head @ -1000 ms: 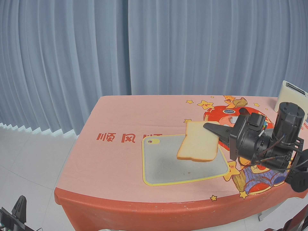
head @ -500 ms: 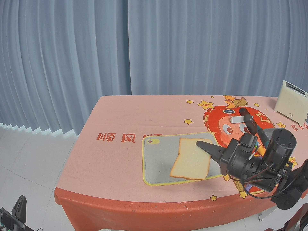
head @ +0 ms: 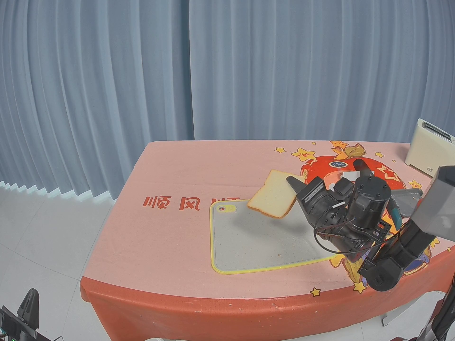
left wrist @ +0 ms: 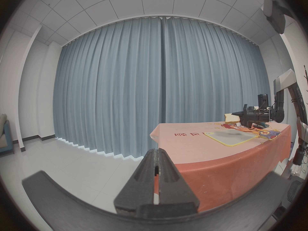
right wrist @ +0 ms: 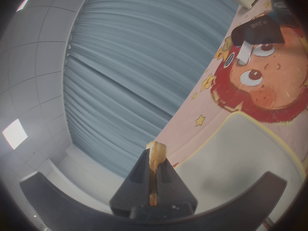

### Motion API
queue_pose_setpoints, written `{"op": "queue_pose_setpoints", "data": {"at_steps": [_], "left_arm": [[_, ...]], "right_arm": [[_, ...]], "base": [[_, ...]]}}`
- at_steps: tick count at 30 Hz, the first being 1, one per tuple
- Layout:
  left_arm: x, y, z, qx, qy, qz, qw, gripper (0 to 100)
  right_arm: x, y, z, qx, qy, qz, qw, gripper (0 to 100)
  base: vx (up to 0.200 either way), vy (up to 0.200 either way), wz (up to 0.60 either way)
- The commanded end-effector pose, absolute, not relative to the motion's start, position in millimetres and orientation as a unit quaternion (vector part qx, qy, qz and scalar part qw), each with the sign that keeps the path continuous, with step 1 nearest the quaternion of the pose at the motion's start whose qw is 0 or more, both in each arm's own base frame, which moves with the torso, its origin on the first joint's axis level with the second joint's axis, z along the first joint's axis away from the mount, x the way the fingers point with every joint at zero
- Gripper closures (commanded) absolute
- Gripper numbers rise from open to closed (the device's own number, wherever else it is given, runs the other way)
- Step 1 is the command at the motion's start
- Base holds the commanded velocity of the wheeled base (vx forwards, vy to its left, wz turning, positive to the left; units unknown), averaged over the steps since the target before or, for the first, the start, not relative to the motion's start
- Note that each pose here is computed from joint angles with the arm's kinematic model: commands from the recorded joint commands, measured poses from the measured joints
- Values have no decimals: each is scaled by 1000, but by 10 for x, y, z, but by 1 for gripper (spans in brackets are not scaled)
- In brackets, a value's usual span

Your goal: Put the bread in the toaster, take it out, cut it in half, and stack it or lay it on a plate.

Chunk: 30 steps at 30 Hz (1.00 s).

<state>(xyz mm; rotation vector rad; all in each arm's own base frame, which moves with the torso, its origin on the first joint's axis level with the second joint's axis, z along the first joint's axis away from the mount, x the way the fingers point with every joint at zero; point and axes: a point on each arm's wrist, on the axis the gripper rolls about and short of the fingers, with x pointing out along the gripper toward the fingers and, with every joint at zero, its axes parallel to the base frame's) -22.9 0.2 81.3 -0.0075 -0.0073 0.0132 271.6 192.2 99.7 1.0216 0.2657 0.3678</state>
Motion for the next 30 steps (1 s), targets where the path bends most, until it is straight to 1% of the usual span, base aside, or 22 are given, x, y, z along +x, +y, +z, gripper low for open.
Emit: {"op": "queue_pose_setpoints", "data": {"at_steps": [1, 6, 12, 25, 26, 30], "left_arm": [[-228, 2, 761, -4, -3, 7, 1000, 100], [-228, 2, 761, -4, -3, 7, 1000, 100], [-228, 2, 761, -4, -3, 7, 1000, 100], [-228, 2, 761, -4, -3, 7, 1000, 100], [-228, 2, 761, -4, -3, 7, 1000, 100], [-228, 2, 761, -4, -3, 7, 1000, 100]], "right_arm": [[2823, 1925, 775, 472, 130, 131, 862, 100], [2810, 1923, 777, 472, 126, 123, 864, 100], [2783, 1941, 675, 466, 139, 119, 866, 100], [2768, 1943, 641, 461, 148, 116, 867, 100], [2765, 1941, 644, 461, 148, 116, 867, 0], [2744, 1920, 646, 459, 150, 114, 868, 0]], "base": [[0, 0, 0], [0, 0, 0], [0, 0, 0], [0, 0, 0], [0, 0, 0], [0, 0, 0]]}}
